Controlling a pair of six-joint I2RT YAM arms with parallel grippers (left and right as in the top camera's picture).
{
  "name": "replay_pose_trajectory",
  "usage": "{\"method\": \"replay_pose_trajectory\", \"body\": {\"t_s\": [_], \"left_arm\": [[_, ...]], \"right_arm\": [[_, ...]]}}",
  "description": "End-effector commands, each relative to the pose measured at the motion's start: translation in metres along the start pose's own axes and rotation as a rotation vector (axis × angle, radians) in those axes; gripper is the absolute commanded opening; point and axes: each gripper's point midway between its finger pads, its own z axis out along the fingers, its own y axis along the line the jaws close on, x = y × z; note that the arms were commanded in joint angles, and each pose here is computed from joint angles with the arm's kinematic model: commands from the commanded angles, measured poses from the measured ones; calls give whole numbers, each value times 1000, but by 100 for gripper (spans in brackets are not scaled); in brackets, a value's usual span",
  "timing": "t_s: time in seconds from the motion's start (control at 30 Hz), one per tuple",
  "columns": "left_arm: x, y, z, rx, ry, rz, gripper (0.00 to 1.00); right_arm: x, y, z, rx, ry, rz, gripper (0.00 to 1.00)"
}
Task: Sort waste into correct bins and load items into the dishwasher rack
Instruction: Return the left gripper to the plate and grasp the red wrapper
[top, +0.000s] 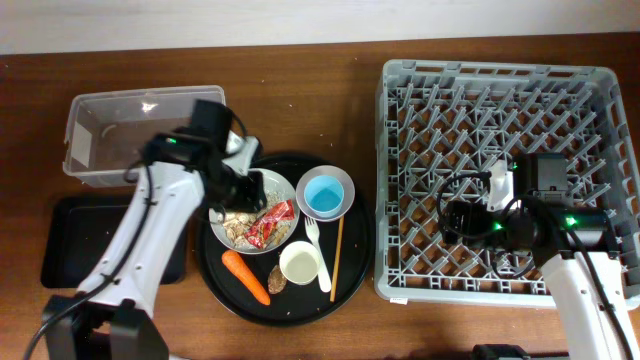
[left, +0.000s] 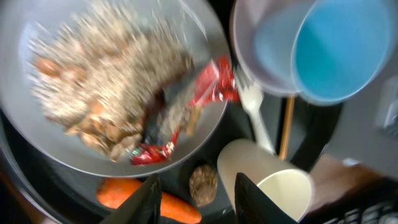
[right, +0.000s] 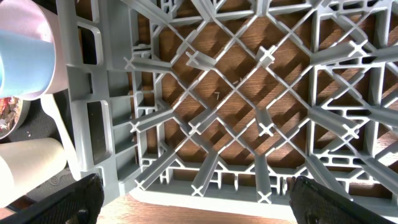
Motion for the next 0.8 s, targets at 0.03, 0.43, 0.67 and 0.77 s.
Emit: {"method": "replay_pose_trajectory", "body": {"t_s": [0.03,0.43,0.67,0.77], "left_arm": [[36,9,33,-103,88,56,38],[5,22,57,-167,-74,95,38],[8,23,60,-167,-70,95,34],[12,24,65,-168,-61,95,33]], "right_arm": [[-6,1,-5,9,-23,-19,98],[-6,1,-5,9,-23,-19,98],[-6,1,-6,9,-24,-19,98],[-6,1,-6,9,-24,-19,98]]}}
